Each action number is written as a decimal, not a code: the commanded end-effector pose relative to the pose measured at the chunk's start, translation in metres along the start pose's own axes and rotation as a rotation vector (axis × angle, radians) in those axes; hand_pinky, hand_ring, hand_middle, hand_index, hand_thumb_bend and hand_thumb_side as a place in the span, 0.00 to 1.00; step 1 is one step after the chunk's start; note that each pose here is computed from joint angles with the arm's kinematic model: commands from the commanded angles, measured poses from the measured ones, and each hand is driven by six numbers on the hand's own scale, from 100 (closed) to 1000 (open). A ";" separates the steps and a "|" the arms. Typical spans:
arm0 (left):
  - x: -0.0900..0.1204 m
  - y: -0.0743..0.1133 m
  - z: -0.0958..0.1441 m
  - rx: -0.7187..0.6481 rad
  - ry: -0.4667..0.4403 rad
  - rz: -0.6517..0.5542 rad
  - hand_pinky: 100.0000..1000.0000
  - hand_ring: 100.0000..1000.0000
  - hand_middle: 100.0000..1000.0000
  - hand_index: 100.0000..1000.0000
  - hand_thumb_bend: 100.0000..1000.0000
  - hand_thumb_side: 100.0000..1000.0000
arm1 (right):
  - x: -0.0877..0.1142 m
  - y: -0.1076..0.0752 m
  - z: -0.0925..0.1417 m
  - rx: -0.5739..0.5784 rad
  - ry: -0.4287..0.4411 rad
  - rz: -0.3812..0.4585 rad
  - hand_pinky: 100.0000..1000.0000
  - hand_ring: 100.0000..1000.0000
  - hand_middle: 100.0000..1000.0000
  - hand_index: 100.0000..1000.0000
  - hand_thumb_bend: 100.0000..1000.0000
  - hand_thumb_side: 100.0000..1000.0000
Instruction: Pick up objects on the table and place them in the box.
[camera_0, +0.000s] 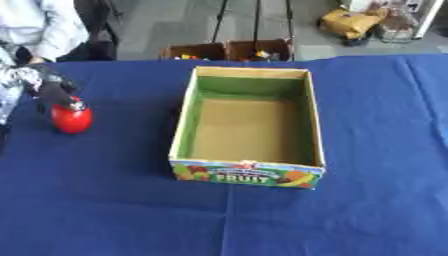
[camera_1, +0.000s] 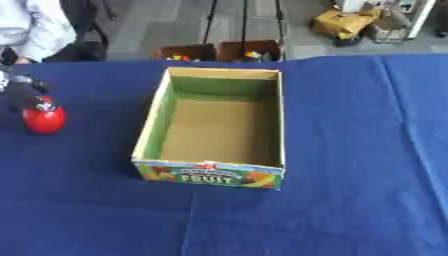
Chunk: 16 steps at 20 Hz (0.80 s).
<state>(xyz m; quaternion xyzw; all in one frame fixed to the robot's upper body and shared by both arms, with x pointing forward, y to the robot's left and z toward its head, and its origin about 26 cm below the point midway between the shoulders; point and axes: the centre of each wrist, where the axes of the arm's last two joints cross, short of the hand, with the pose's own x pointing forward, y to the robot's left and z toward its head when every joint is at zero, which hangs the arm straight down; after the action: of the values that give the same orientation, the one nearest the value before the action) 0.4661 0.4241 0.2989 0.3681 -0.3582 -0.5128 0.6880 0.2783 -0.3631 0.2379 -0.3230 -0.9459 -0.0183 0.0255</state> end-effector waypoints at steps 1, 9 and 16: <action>-0.013 0.013 0.013 0.031 0.008 0.015 0.56 0.75 0.95 1.00 0.19 0.61 | 0.002 -0.003 -0.008 -0.020 -0.034 -0.007 0.67 0.73 0.69 0.82 0.00 0.92; -0.023 0.011 0.018 0.033 -0.024 0.010 0.54 0.74 0.95 1.00 0.19 0.61 | 0.002 -0.003 -0.007 -0.026 -0.027 -0.005 0.67 0.73 0.69 0.82 0.00 0.92; -0.030 0.004 0.016 0.009 -0.032 0.034 0.50 0.71 0.93 1.00 0.01 0.51 | 0.002 -0.003 -0.006 -0.034 -0.022 -0.007 0.67 0.72 0.69 0.82 0.00 0.93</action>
<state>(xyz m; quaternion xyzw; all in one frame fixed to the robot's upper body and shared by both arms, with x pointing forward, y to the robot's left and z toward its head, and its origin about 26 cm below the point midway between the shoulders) 0.4564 0.4390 0.2887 0.3395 -0.3740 -0.5167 0.6912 0.2783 -0.3627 0.2361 -0.3216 -0.9460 -0.0274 0.0298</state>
